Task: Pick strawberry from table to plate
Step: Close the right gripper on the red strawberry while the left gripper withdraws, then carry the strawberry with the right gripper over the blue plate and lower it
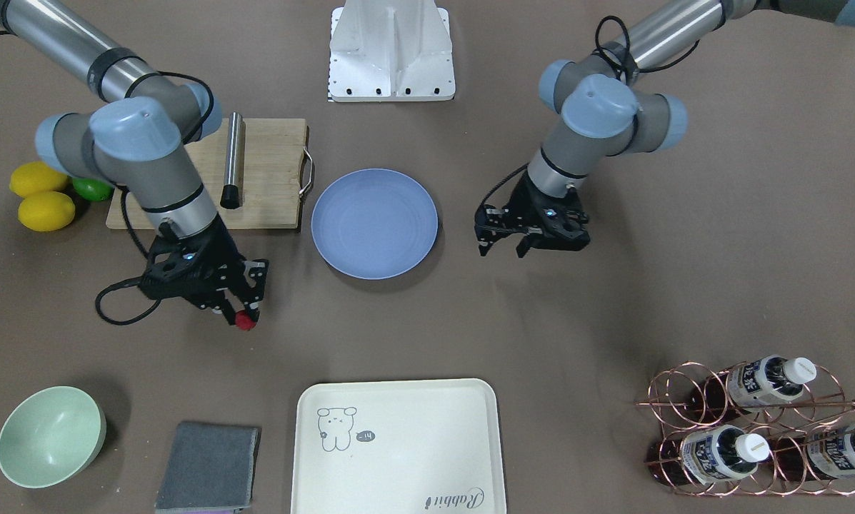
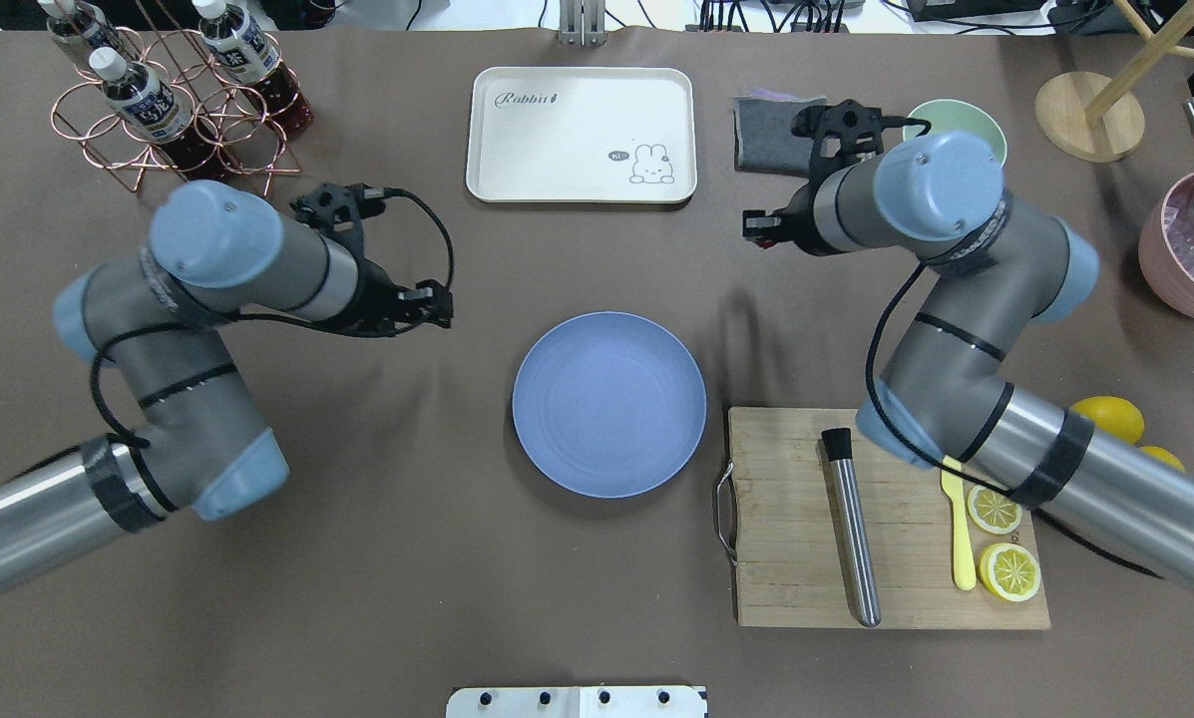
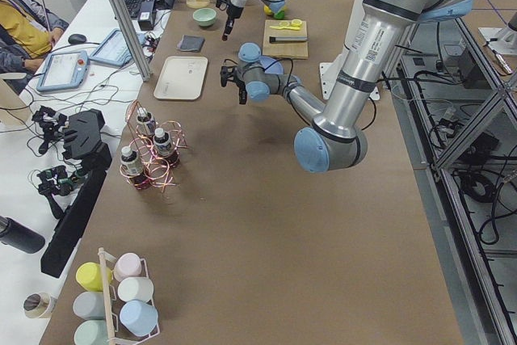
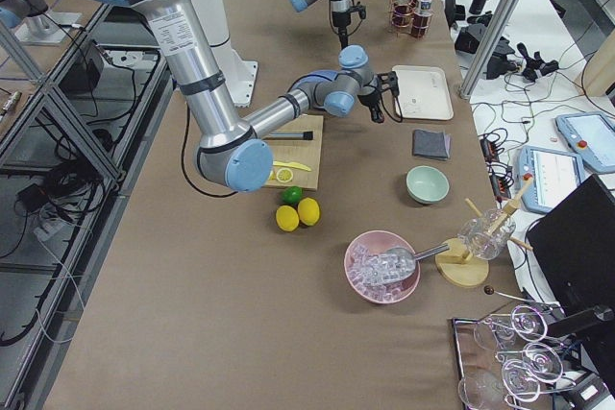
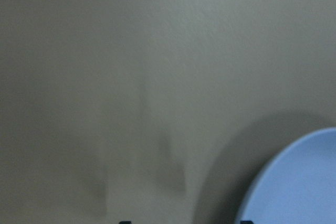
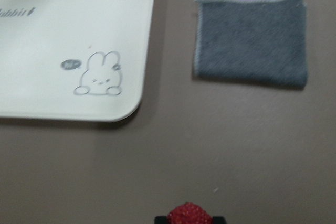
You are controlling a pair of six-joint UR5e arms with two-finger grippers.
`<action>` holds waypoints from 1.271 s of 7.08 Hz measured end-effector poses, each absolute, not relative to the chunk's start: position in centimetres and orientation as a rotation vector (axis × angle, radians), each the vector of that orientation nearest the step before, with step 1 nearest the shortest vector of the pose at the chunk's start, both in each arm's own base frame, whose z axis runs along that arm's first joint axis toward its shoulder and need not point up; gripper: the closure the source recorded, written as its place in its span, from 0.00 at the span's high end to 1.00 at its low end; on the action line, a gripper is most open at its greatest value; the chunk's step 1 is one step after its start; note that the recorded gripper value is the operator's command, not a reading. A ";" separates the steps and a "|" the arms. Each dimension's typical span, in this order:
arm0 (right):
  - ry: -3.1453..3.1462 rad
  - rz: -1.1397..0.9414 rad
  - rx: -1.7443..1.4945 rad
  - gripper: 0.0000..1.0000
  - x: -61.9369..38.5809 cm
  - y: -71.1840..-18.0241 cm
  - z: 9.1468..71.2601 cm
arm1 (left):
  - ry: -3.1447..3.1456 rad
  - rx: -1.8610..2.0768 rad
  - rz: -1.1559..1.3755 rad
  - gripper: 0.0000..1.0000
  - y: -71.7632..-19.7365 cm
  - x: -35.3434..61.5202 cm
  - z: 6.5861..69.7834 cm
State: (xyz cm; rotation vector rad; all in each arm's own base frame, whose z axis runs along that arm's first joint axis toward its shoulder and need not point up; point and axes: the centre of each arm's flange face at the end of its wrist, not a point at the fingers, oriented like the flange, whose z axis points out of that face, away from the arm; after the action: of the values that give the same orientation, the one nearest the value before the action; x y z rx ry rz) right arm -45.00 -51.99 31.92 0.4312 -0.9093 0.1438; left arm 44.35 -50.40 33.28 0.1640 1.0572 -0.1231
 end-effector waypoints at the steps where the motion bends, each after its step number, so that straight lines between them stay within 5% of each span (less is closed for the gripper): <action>1: -0.922 0.163 0.421 0.00 -48.8 -48.2 29.5 | 1.033 0.179 -0.083 0.75 -52.6 39.9 36.2; 4: -0.928 0.171 0.406 0.00 -58.3 -38.6 24.0 | 0.998 0.207 -0.014 0.76 -54.5 34.0 40.1; 5: -0.923 0.160 0.407 0.09 -59.7 -36.8 23.8 | 0.998 0.207 -0.015 0.77 -54.5 33.8 40.2; 6: -0.919 0.151 0.409 0.99 -60.4 -35.7 23.9 | 0.998 0.206 -0.015 0.77 -54.5 33.8 40.2; 9: -0.922 0.145 0.413 1.00 -60.5 -35.1 23.7 | 0.999 0.206 -0.016 0.78 -54.5 33.7 40.2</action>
State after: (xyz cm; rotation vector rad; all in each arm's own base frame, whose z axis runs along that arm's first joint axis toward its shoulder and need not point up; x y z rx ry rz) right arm -60.54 -35.12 23.71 0.4129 -0.9216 0.1448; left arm 33.73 -54.48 40.20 0.2064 0.9987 -0.0156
